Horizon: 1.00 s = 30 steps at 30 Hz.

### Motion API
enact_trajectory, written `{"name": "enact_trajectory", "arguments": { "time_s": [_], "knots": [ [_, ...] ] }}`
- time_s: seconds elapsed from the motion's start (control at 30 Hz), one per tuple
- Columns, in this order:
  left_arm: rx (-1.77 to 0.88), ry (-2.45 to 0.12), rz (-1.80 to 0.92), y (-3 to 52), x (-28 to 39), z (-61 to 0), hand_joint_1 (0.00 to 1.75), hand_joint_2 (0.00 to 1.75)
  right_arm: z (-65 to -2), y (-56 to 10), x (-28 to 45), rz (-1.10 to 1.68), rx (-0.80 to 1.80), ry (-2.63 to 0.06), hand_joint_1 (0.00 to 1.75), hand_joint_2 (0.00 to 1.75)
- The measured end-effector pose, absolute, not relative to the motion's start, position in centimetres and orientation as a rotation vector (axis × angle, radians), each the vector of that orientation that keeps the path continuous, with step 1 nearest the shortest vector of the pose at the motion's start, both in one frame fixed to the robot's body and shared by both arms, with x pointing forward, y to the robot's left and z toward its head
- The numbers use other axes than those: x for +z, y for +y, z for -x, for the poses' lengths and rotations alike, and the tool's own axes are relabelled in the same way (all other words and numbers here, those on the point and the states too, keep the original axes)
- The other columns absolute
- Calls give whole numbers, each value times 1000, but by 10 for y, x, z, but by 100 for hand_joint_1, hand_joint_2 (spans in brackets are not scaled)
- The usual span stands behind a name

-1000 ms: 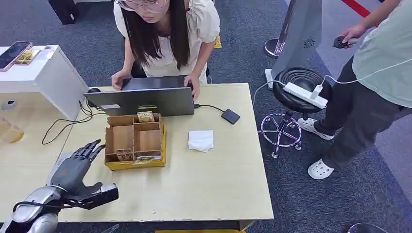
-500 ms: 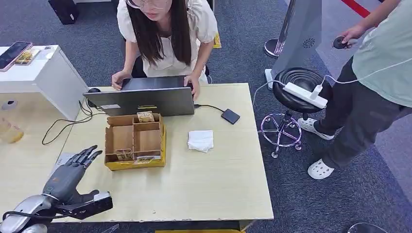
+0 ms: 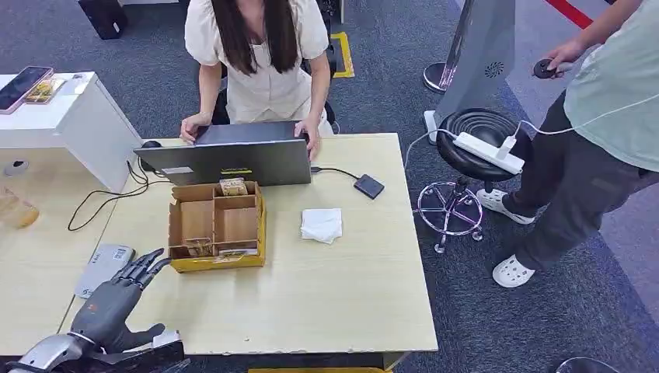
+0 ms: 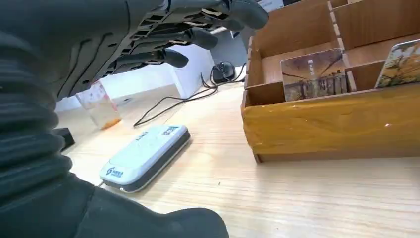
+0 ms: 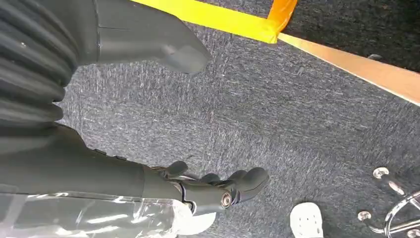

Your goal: Pass the card to the sensor for recognition and then transmit it.

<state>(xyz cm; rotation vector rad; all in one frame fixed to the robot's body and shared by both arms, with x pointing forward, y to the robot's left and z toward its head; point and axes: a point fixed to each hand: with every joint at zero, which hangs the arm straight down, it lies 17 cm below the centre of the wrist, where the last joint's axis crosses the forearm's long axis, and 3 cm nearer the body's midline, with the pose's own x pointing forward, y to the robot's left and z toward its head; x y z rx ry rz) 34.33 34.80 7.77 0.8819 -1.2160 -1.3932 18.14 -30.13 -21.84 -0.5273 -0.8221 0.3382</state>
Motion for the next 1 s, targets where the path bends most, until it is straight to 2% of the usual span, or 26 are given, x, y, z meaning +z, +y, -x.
{"name": "enact_trajectory", "arguments": {
  "time_s": [0.23,0.63,0.83,1.0],
  "knots": [
    [-1391,-1231,-854,341,78,-339,0,175,-181,-300,-218,526,338,-823,0,175],
    [-1398,-1347,-771,283,74,-313,0,175,-180,-300,-219,529,326,-818,0,175],
    [-1441,-1446,-968,252,96,-322,0,175,-181,-294,-218,521,336,-822,0,175],
    [-1451,-1497,-997,229,102,-331,0,175,-183,-290,-218,515,345,-827,0,175]
  ]
}}
